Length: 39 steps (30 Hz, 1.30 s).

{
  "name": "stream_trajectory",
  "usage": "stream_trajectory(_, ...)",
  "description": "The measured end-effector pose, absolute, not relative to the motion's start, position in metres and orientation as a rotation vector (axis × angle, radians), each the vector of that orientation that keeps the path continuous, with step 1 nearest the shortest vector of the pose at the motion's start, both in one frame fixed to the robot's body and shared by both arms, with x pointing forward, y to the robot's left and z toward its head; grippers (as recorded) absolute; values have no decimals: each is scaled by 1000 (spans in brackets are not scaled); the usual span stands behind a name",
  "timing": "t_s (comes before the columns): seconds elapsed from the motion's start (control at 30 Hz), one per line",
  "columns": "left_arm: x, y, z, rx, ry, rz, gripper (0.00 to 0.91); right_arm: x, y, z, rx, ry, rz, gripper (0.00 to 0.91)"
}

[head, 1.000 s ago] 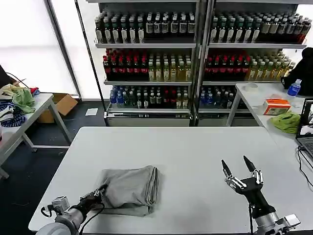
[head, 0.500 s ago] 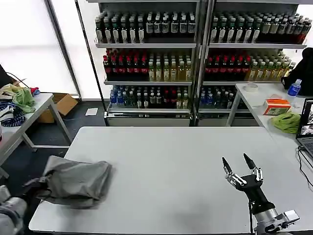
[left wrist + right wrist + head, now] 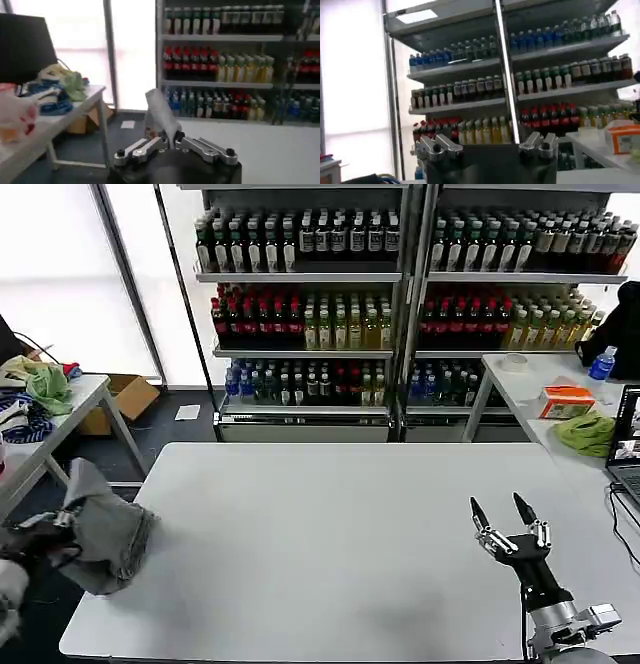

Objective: Fold and organize the clothes.

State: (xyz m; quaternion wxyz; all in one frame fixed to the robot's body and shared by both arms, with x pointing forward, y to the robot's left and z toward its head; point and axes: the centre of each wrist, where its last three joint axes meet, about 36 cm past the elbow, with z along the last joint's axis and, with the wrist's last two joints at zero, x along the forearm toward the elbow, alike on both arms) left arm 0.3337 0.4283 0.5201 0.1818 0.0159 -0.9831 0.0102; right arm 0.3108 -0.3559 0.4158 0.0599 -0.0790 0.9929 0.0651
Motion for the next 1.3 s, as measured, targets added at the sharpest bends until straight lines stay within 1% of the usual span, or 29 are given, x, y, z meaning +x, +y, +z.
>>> stream_trajectory(0.13,346,372,485,-84,-2713,117,10,309,-361,410,-212,3021,198,907)
stream_trajectory(0.2,354,337,472,-149,-2682,194,10,308,-363,406,-201,3029,199,907)
stream_trajectory(0.3,369,285,464,-247,-2639,325,10,305,-364,399,-182,3044,202,907)
stream_trajectory(0.37,381,254,462,-300,-2607,398,10,303,-365,395,-171,3053,202,907)
stream_trajectory(0.4,387,237,463,-330,-2588,431,30,303,-365,394,-165,3057,203,907)
stream_trajectory(0.43,394,221,463,-356,-2571,454,544,302,-365,394,-162,3058,200,907)
stream_trajectory(0.47,399,206,464,-382,-2553,476,907,302,-366,393,-158,3059,198,907)
stream_trajectory(0.6,415,148,463,-478,-2470,516,907,304,-365,393,-151,3070,186,907)
stream_trajectory(0.67,419,129,463,-516,-2438,528,907,305,-362,394,-156,3081,181,907)
stream_trajectory(0.77,424,109,468,-559,-2411,540,907,307,-355,398,-172,3100,181,907)
stream_trajectory(0.9,428,97,481,-614,-2401,562,907,312,-343,404,-223,3149,205,907)
stream_trajectory(1.1,433,114,510,-667,-2453,617,907,330,-321,419,-342,3245,371,907)
stream_trajectory(1.3,440,170,525,-605,-2607,609,907,360,-287,426,-526,3367,626,907)
